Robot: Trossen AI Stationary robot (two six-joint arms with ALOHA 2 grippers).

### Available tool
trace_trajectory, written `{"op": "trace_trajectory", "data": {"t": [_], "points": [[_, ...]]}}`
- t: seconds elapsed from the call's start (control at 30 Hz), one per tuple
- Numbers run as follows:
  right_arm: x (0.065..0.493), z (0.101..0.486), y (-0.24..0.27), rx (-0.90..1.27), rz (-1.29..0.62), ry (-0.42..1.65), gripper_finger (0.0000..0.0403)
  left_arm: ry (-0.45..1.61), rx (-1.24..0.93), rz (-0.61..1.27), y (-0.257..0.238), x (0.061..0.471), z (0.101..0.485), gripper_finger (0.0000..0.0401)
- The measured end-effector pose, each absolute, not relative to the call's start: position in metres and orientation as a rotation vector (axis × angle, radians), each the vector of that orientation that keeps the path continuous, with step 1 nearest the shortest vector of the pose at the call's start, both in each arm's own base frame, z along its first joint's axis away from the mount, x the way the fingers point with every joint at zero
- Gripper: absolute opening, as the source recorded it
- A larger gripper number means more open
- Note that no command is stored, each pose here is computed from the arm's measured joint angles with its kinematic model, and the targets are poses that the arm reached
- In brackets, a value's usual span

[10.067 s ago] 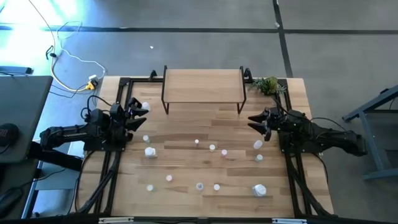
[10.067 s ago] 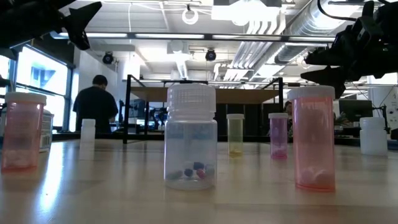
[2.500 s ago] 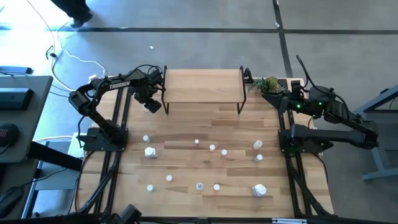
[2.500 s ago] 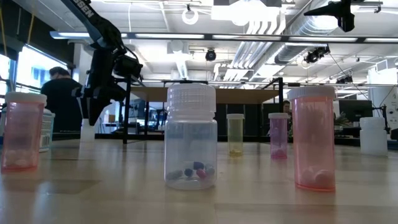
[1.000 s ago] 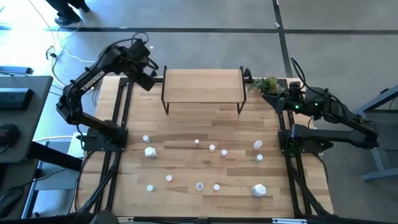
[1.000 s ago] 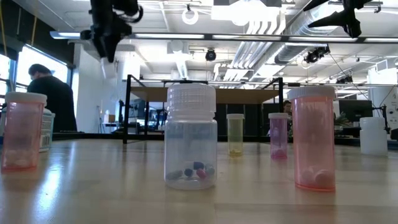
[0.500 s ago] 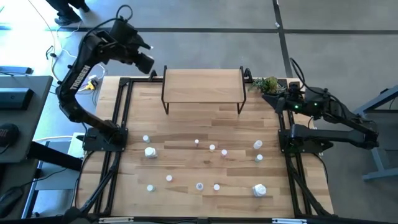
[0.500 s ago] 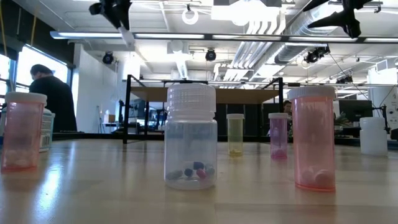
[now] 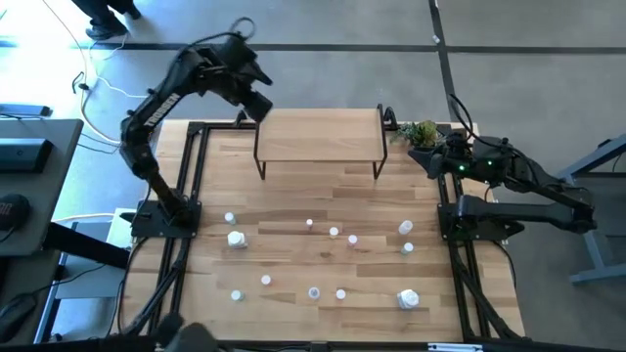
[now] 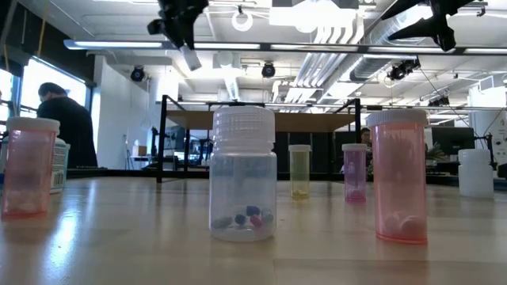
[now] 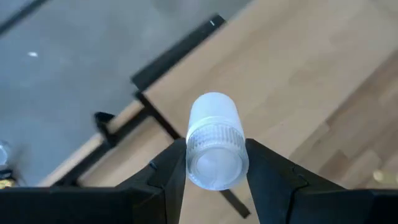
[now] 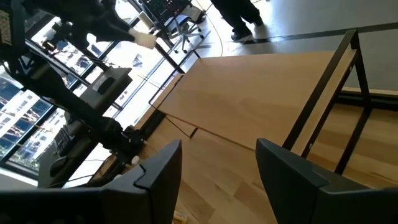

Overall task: Pick and place medicine bottles onto shelf by color
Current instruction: Put the top left transparent pill bottle on the shelf

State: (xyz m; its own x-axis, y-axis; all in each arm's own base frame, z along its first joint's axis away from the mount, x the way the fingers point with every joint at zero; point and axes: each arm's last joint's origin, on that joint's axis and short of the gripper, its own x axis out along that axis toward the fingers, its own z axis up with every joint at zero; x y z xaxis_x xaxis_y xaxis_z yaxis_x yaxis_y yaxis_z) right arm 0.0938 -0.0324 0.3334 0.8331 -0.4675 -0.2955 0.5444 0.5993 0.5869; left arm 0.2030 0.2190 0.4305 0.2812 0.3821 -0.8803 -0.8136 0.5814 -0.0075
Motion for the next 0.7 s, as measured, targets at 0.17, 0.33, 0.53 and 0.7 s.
{"op": "trace_trajectory", "data": {"t": [0.17, 0.33, 0.53, 0.7], "points": [[0.095, 0.333, -0.033, 0.718, -0.589, 0.118, 0.0197, 1.074, -0.527, 0.802, 0.225, 0.230, 0.409, 0.0133], [0.097, 0.332, -0.033, 0.718, -0.593, 0.130, 0.0197, 1.143, -0.556, 0.788, 0.231, 0.249, 0.388, 0.0133], [0.104, 0.329, -0.035, 0.717, -0.604, 0.160, 0.0197, 1.209, -0.599, 0.794, 0.236, 0.258, 0.372, 0.0133], [0.110, 0.327, -0.037, 0.716, -0.612, 0.185, 0.0197, 1.226, -0.644, 0.818, 0.238, 0.262, 0.365, 0.0133]]}}
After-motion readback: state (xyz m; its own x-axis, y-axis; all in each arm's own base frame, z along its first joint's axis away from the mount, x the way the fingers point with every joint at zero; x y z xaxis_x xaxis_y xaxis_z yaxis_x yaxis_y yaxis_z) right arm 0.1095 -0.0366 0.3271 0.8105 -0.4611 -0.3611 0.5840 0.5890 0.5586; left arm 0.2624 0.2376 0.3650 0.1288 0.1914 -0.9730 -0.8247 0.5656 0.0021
